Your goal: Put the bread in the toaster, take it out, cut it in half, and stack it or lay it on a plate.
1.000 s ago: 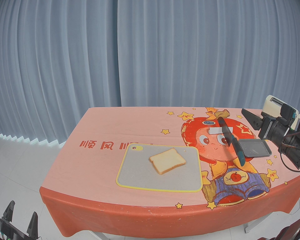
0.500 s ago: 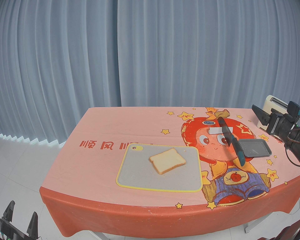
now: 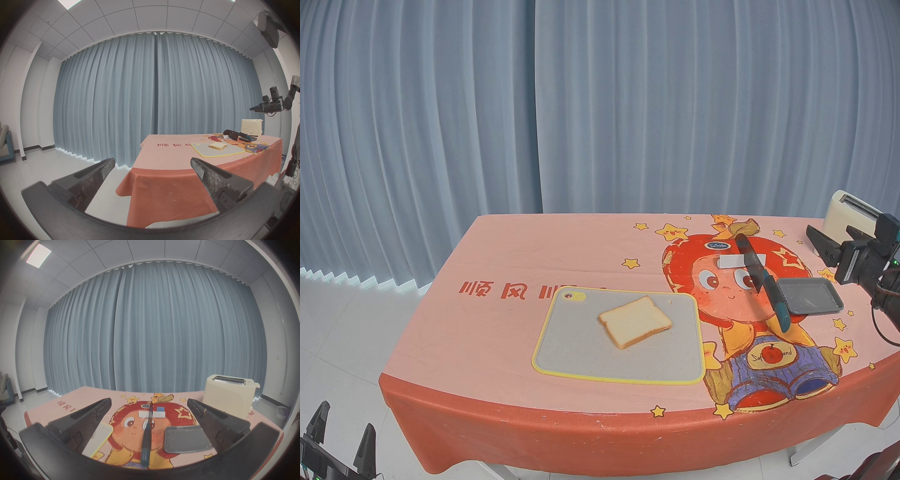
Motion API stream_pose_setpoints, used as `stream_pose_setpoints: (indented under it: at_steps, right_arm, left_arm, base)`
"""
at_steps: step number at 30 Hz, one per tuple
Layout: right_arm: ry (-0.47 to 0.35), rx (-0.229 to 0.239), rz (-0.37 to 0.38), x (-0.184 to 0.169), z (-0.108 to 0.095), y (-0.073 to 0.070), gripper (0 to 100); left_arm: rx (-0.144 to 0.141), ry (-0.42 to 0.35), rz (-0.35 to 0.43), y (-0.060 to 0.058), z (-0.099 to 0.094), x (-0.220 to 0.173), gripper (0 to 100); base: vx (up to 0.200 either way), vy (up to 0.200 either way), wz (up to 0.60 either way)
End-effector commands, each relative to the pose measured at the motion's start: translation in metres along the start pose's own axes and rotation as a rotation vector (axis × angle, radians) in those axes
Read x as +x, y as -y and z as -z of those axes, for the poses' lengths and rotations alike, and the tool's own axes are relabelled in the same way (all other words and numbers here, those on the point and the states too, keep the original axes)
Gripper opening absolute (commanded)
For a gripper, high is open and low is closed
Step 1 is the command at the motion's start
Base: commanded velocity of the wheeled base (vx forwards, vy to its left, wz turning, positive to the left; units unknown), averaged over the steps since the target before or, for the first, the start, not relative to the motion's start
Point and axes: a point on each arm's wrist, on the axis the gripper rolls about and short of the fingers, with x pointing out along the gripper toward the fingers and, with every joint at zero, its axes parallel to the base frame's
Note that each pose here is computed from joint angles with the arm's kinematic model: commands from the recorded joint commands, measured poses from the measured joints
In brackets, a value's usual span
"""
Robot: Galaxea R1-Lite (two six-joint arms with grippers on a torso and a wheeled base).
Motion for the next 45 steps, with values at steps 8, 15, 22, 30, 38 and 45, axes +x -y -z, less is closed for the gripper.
stream_pose_setpoints:
  at_steps: [8, 15, 22, 30, 38, 45]
  right_arm:
    - [-0.022, -0.007, -0.002, -0.023, 0.000, 0.003, 100]
    - [-0.013, 0.041, 0.003, -0.025, 0.000, 0.007, 100]
    - [-0.010, 0.086, -0.041, -0.026, -0.002, -0.001, 100]
    - [-0.007, 0.127, -0.102, -0.027, -0.003, -0.003, 100]
    - [-0.021, 0.142, -0.142, -0.027, -0.001, -0.010, 100]
    - [-0.015, 0.140, -0.146, -0.028, -0.004, -0.015, 100]
  left_arm:
    - [-0.001, -0.016, -0.001, 0.000, 0.005, 0.001, 100]
    - [0.000, -0.016, -0.001, 0.000, 0.005, 0.001, 100]
    - [0.001, -0.018, -0.001, 0.000, 0.005, 0.001, 100]
    - [-0.001, -0.018, -0.001, 0.000, 0.005, 0.001, 100]
    - [-0.001, -0.018, -0.001, 0.000, 0.005, 0.001, 100]
    - [0.001, -0.019, -0.002, 0.000, 0.005, 0.001, 100]
  base:
    - [0.000, 0.000, 0.00]
    - [0.000, 0.000, 0.00]
    - [0.000, 0.000, 0.00]
    - [0.000, 0.000, 0.00]
    - [0.000, 0.000, 0.00]
    - [0.000, 0.000, 0.00]
